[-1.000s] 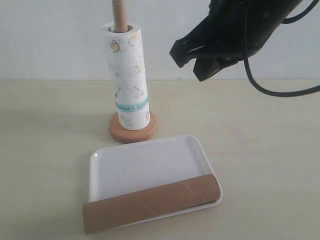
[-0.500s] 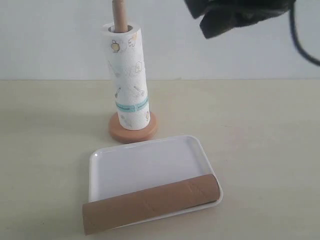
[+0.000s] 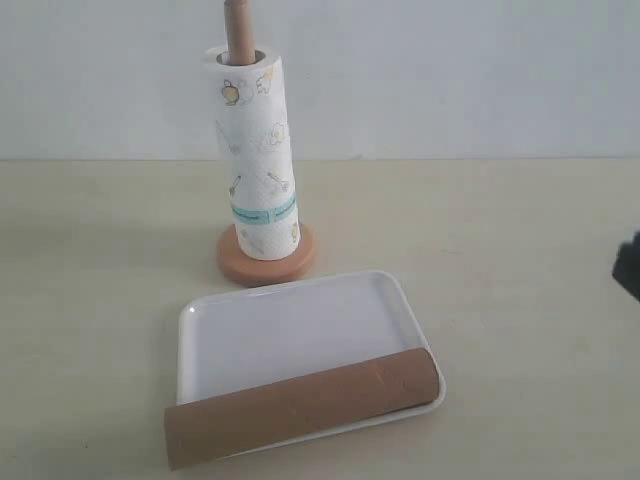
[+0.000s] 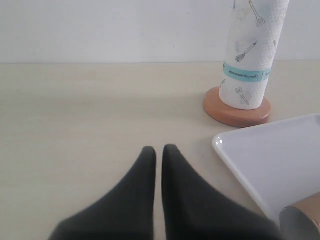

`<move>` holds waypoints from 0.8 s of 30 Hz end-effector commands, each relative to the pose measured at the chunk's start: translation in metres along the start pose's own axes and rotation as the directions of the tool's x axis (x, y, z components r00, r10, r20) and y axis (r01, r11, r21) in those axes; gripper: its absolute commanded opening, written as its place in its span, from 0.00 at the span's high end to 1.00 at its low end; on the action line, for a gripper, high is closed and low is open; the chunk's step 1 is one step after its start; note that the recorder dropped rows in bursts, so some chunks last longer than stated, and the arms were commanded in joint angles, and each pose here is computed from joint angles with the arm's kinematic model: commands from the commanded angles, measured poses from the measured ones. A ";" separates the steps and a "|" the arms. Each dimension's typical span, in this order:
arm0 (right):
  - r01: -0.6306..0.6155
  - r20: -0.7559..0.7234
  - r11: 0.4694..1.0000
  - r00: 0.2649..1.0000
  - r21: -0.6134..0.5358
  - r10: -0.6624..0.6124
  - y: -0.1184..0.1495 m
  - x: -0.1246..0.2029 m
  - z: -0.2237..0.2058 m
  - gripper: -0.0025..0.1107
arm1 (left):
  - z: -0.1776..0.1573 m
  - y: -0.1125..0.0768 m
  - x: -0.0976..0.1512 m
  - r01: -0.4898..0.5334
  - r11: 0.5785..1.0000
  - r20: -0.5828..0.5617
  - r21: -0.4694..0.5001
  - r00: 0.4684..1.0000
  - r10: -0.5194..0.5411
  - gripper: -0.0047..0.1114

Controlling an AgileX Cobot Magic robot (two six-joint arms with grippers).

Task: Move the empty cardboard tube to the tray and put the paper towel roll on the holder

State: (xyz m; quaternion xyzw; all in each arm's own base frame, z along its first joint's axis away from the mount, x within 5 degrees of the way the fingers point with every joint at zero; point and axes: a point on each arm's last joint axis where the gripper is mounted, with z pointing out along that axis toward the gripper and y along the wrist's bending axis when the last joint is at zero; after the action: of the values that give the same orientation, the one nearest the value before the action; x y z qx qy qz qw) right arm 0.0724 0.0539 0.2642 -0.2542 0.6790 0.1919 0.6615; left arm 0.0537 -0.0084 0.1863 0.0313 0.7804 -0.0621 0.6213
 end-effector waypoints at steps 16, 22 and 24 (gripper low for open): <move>-0.087 -0.062 0.996 0.994 0.005 0.087 0.005 0.067 -0.022 0.92 | 0.000 0.000 0.001 0.020 1.000 0.003 0.000 1.000 -0.020 0.92; -0.087 -0.153 0.996 0.984 0.007 0.087 0.005 0.075 -0.023 0.92 | 0.000 0.000 0.001 0.020 1.000 0.003 0.000 1.000 -0.020 0.92; -0.087 -0.190 0.996 0.978 0.008 0.087 0.006 0.079 -0.024 0.92 | 0.000 0.000 0.001 0.020 1.000 0.003 0.000 1.000 -0.020 0.92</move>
State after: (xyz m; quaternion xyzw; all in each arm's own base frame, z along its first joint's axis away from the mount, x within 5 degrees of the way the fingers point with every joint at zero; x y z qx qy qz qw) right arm 0.0513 0.0381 0.1918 -0.2398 0.7344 0.2019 0.6020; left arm 0.0537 -0.0084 0.1863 0.0313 0.7804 -0.0621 0.6213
